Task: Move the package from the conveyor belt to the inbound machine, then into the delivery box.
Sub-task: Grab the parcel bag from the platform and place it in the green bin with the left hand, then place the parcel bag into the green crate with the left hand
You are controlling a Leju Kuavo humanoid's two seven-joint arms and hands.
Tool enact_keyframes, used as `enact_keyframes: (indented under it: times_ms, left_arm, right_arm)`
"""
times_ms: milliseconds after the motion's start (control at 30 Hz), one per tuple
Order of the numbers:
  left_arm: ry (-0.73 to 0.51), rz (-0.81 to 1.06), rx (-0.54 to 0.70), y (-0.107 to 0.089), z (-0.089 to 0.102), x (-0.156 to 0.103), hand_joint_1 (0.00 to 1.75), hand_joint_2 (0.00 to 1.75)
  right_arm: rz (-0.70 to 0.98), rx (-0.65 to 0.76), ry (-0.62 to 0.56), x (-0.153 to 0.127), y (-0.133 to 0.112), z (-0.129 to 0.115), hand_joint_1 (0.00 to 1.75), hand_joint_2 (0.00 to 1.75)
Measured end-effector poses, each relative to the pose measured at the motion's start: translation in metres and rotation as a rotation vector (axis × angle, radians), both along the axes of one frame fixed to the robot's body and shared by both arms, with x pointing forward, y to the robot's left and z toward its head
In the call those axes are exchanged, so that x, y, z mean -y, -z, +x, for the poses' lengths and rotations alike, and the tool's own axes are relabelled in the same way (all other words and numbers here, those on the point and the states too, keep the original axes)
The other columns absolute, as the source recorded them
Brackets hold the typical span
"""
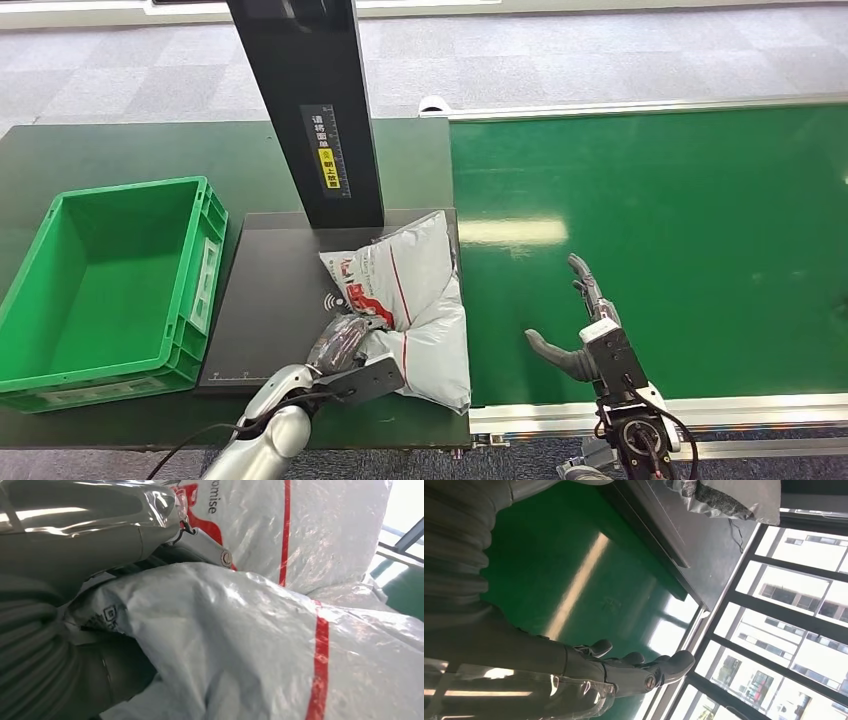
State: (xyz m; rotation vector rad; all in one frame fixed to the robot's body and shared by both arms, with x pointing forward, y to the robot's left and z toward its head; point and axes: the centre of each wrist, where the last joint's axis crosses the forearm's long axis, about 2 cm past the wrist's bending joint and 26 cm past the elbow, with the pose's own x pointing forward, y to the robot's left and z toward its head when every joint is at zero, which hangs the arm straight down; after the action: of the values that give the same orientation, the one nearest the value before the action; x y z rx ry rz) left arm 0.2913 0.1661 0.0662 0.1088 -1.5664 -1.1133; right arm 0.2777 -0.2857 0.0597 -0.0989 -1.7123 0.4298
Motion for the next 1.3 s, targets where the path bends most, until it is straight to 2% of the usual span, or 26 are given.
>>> enact_keyframes:
  times_ms: [267, 400, 600, 667, 867, 1033, 1167, 1300]
  left_arm:
    - [-0.018, -0.055, 0.082, 0.002, -0.006, -0.002, 1.75, 1.75]
    - [-0.076, -0.157, 0.270, -0.005, -0.011, -0.007, 1.75, 1.75]
    - [-0.188, -0.234, 0.709, -0.038, -0.015, -0.012, 1.75, 1.75]
    - [-0.213, -0.228, 0.819, -0.049, -0.016, -0.013, 1.75, 1.75]
    - [-0.241, -0.200, 1.045, -0.073, -0.018, -0.014, 1.75, 1.75]
    - [-0.244, -0.164, 1.205, -0.101, -0.018, -0.019, 1.75, 1.75]
    - [-0.317, -0.138, 1.304, -0.125, -0.015, -0.035, 1.75, 1.75]
    - [-0.442, -0.083, 1.372, -0.143, -0.004, -0.063, 1.75, 1.75]
  right_arm:
    - [0.004, 0.002, -0.002, -0.003, -0.001, 0.001, 0.00, 1.75]
    - [0.005, 0.004, -0.006, -0.004, -0.001, 0.002, 0.00, 1.75]
    - [0.011, 0.014, -0.012, -0.004, -0.001, 0.002, 0.00, 1.75]
    - [0.012, 0.016, -0.012, -0.004, -0.001, 0.002, 0.00, 1.75]
    - [0.012, 0.012, -0.011, -0.003, 0.000, 0.000, 0.00, 1.75]
    - [0.013, 0.003, -0.006, -0.002, 0.003, -0.005, 0.00, 1.75]
    - [0.013, -0.001, -0.004, -0.001, 0.005, -0.008, 0.00, 1.75]
    - [0.012, -0.002, 0.007, -0.001, 0.006, -0.011, 0.00, 1.75]
